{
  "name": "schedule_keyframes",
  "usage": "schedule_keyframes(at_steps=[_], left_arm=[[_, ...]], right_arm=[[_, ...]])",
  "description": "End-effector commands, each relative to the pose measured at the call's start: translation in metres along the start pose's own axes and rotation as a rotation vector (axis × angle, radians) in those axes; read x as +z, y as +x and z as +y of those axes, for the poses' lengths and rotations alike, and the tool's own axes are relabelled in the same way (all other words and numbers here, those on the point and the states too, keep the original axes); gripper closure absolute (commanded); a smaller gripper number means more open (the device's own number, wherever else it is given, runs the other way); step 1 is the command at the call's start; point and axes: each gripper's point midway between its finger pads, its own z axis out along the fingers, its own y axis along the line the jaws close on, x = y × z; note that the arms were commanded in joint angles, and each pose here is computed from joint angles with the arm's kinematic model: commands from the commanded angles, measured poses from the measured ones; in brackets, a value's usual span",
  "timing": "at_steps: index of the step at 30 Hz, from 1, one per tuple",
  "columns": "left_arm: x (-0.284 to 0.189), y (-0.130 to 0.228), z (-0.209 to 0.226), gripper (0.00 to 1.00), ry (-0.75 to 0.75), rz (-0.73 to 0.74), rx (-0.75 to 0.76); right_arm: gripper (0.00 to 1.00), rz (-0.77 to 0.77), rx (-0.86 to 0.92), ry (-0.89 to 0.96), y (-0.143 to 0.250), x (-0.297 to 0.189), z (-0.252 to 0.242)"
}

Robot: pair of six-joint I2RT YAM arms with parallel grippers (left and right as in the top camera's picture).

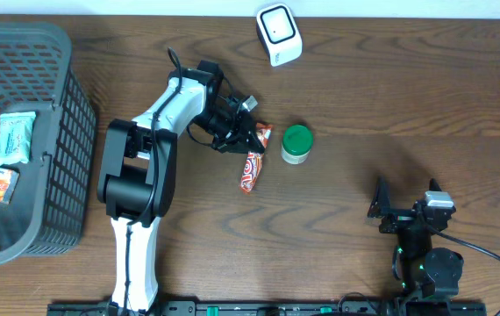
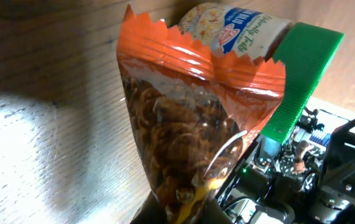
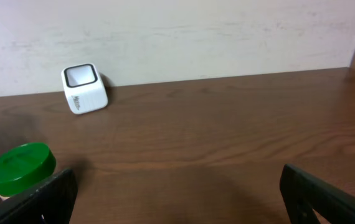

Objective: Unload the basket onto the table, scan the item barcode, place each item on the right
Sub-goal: 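Carry the chocolate bar out and lay it beside the jar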

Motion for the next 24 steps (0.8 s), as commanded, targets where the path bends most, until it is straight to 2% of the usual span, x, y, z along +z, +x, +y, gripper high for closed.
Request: schedule_keyframes(at_steps=[1, 4, 5, 6, 7, 8, 9, 10, 15, 20, 24], left_arm=[[0.004, 0.001, 0.000, 0.92, 0.039, 0.012, 0.050], [0.004, 0.000, 0.008, 0.92, -0.008, 0.009, 0.064], [0.004, 0.000, 0.012, 0.83, -0.027, 0.007, 0.066], [0.004, -0.001, 0.016, 0.72, -0.051, 0.006, 0.067], [0.004, -0.002, 0.019, 0.48, -0.070, 0.002, 0.071], [0.004, -0.004, 0.021, 0.28, -0.082, -0.003, 0.076], [0.003, -0.005, 0.021, 0.21, -0.085, -0.010, 0.082], [0.002, -0.009, 0.019, 0.02, -0.084, -0.022, 0.094], [-0.011, -0.023, 0.006, 0.02, -0.107, -0.074, 0.124], [-0.051, -0.039, -0.002, 0.02, -0.306, -0.206, 0.137], [-0.105, -0.043, -0.029, 0.02, -0.470, -0.368, 0.222]], right_arm=[[0.01, -0.002, -0.010, -0.002, 0.000, 0.000, 0.001], [0.01, -0.001, -0.010, -0.002, 0.000, 0.000, 0.001], [0.01, -0.001, -0.010, -0.002, 0.000, 0.000, 0.001], [0.01, -0.001, -0.010, -0.002, 0.000, 0.000, 0.001], [0.01, -0.001, -0.010, -0.002, 0.000, 0.000, 0.001], [0.01, -0.001, -0.010, -0.002, 0.000, 0.000, 0.001], [0.01, -0.001, -0.010, -0.002, 0.000, 0.000, 0.001], [0.01, -0.001, -0.010, -0.002, 0.000, 0.000, 0.001], [0.01, -0.001, -0.010, -0.002, 0.000, 0.000, 0.001], [0.01, -0.001, -0.010, -0.002, 0.000, 0.000, 0.001], [0.01, -0.001, -0.010, -0.002, 0.000, 0.000, 0.001]])
